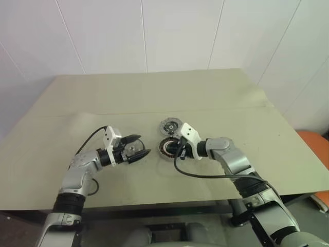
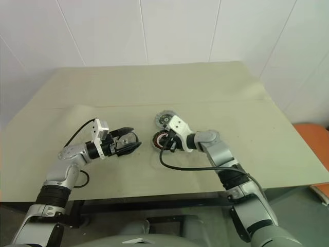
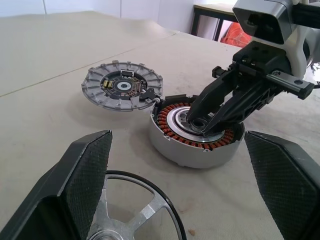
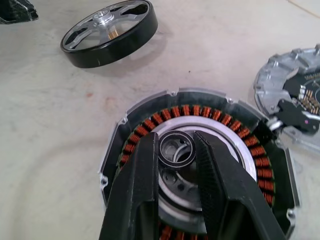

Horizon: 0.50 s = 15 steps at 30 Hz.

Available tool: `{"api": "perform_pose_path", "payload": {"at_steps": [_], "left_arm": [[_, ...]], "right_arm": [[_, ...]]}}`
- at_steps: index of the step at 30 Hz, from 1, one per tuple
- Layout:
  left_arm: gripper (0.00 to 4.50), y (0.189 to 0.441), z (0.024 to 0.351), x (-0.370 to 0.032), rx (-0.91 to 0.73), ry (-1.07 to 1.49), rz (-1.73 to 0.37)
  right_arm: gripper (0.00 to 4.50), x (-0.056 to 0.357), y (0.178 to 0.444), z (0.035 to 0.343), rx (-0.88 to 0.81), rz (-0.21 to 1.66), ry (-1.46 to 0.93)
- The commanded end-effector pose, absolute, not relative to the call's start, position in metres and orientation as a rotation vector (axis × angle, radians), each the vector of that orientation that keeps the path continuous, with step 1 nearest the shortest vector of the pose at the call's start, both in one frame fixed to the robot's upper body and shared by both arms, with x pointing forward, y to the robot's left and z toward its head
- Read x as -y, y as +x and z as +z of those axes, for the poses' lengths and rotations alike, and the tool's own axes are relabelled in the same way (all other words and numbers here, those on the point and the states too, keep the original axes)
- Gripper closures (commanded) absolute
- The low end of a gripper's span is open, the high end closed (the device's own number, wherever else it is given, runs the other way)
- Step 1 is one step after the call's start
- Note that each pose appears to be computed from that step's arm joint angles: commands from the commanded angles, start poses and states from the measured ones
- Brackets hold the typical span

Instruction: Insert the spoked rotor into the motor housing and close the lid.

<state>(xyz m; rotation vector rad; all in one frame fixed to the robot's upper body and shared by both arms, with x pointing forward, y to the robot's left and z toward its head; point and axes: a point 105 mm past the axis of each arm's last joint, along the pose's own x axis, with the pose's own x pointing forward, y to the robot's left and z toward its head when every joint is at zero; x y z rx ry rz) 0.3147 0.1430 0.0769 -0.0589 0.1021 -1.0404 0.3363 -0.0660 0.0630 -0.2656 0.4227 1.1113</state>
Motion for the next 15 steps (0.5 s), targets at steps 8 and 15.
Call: {"api": "perform_pose_path", "payload": {"at_steps": [8,15], "left_arm": [[0.0,0.308,0.098,-0.142,-0.017,-0.086,-1.102],[0.0,0.303,0.098,-0.14,-0.025,-0.039,-1.123]], "right_arm": [[3.82,0.065,0.337,0.095,-0.363,1.163,-0.234],[3.82,0.069,0.344,0.083,-0.39,1.102,-0.293]]}}
